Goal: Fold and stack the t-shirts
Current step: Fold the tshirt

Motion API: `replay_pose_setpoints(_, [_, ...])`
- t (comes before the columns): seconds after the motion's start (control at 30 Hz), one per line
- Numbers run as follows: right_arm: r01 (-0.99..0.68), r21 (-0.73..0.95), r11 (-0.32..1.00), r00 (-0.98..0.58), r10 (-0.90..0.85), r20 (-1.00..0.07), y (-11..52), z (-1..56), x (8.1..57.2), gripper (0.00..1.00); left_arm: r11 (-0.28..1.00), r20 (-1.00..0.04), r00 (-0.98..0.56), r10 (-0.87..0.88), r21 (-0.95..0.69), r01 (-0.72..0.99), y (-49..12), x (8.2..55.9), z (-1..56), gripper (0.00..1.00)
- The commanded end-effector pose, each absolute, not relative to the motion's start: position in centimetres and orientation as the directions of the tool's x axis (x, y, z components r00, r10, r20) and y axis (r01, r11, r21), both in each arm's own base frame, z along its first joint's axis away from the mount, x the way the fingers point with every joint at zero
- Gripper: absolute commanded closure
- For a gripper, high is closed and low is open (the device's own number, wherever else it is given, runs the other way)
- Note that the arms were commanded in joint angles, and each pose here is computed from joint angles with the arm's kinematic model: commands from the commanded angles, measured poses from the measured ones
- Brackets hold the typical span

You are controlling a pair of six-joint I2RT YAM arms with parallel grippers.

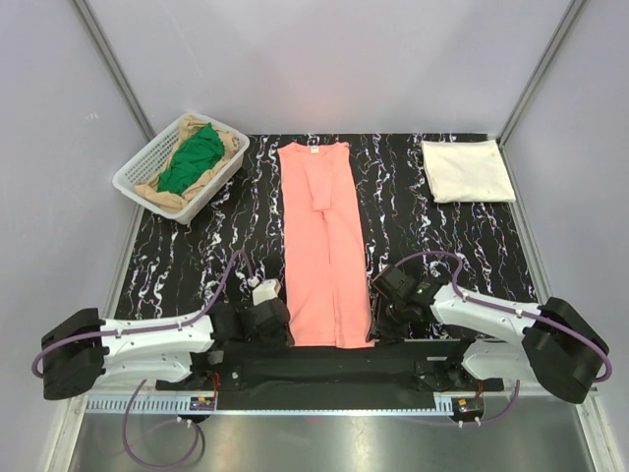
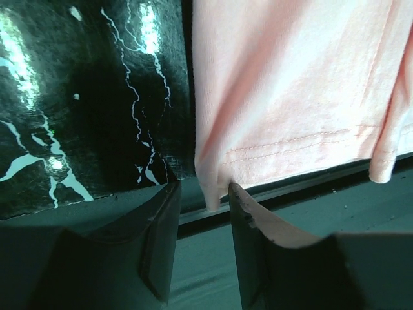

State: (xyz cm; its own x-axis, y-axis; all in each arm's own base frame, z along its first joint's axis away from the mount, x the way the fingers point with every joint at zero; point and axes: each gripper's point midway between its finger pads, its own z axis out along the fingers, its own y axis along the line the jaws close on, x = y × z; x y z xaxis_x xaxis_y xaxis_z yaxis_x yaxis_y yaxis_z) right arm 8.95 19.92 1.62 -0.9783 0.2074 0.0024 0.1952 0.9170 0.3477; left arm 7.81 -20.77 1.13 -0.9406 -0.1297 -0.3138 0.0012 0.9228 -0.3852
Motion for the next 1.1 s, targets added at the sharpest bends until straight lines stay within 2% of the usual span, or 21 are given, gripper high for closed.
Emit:
replay_pose_setpoints(0.0, [0.222,0.358,0.907,-0.971,0.240,-0.005,20.2,1.5,9.4,0.57,0.913,-0.355,-0.919,-0.171,-0.407,-0.013,-20.8,8.8,1.9,0.59])
replay_pose_setpoints(0.3, [0.235,0.372,0.898,-0.963,0.267,-0.035,20.1,1.7,9.9,0.61,0.896,-0.350,-0.918,-0.188,-0.443,-0.014,-21.5,8.9,1.9,0.70])
replay_pose_setpoints(0.4, [0.222,0.386,0.895,-0.965,0.258,-0.043,20.4,1.7,10.1,0.64,0.891,-0.357,-0.915,-0.188,-0.453,-0.006,-21.7,9.0,1.9,0.85])
replay_pose_setpoints(0.47, [0.199,0.398,0.895,-0.970,0.238,-0.050,20.8,1.9,10.3,0.78,0.881,-0.362,-0.912,-0.193,-0.473,0.001,-22.1,9.2,2.3,1.00])
replay_pose_setpoints(0.53, [0.176,0.398,0.900,-0.974,0.218,-0.061,21.0,2.1,10.6,0.99,0.874,-0.360,-0.911,-0.199,-0.486,0.002,-22.4,9.2,2.6,1.00])
replay_pose_setpoints(0.77, [0.158,0.420,0.894,-0.974,0.210,-0.081,21.2,3.2,10.9,1.00,0.843,-0.369,-0.904,-0.217,-0.538,0.017,-23.1,9.5,4.6,1.00])
replay_pose_setpoints(0.93, [0.062,0.410,0.910,-0.959,0.169,-0.229,21.5,6.2,13.8,1.00,0.837,-0.383,-0.897,-0.223,-0.546,0.025,-23.0,11.6,5.5,1.00])
replay_pose_setpoints(1.07, [-0.002,0.394,0.919,-0.953,0.118,-0.280,22.4,7.6,17.2,1.00,0.846,-0.416,-0.881,-0.225,-0.532,0.035,-23.2,14.5,7.0,1.00])
